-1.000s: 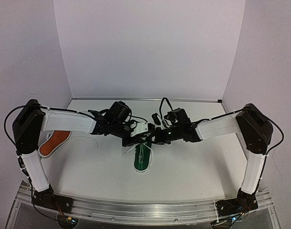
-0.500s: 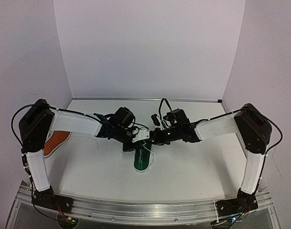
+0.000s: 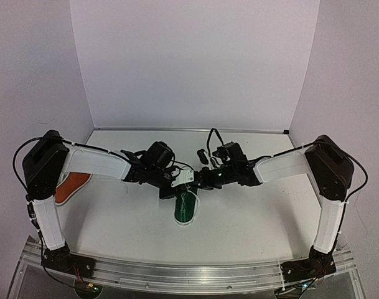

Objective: Tie the shoes

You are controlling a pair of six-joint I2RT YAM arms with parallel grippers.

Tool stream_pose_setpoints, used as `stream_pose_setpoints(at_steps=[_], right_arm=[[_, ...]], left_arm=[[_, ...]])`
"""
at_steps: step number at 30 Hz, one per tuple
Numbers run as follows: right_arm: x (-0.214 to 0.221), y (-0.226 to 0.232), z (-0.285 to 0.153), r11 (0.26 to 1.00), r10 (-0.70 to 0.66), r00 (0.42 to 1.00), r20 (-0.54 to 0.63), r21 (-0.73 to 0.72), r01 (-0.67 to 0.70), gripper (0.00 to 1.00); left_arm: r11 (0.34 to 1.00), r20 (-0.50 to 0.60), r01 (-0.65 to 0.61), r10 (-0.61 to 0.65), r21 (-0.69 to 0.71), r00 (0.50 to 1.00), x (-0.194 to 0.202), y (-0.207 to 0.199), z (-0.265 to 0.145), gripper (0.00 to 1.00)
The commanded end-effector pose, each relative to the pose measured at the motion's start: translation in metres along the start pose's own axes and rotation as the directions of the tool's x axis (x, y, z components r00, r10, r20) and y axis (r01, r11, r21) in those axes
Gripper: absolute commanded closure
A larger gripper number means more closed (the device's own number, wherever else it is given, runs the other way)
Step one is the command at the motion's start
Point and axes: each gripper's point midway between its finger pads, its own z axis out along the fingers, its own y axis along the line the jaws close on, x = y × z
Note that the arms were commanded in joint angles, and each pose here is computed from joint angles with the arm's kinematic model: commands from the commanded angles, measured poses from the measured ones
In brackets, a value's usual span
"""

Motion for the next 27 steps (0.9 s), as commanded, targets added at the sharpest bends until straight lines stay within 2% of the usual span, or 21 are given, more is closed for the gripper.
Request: stream_pose_setpoints(at_steps=[1, 11, 17, 27], right_arm=[[-0.015, 0.008, 0.001, 1.000, -0.025, 0.999, 0.039, -0.018, 0.025, 1.00], [-0.014, 0.011, -0.002, 0.999, -0.031, 0.999, 0.040, -0.024, 0.032, 1.00], [-0.013, 0.009, -0.002, 0.999, -0.029, 0.999, 0.039, -0.021, 0.030, 1.00], [-0.014, 0.010, 0.000, 0.999, -0.028, 0.999, 0.038, -0.022, 0.029, 1.00]], left_arm=[[0.997, 0.040, 0.059, -0.057, -0.052, 0.998, -0.003, 0.009, -0.014, 1.00], [0.977, 0.115, 0.191, -0.179, -0.100, 0.977, -0.006, 0.031, -0.016, 1.00], [0.968, 0.172, 0.224, -0.204, -0.112, 0.964, -0.010, 0.040, -0.026, 1.00], [0.971, 0.274, 0.235, -0.213, -0.051, 0.938, -0.025, 0.030, -0.033, 1.00]])
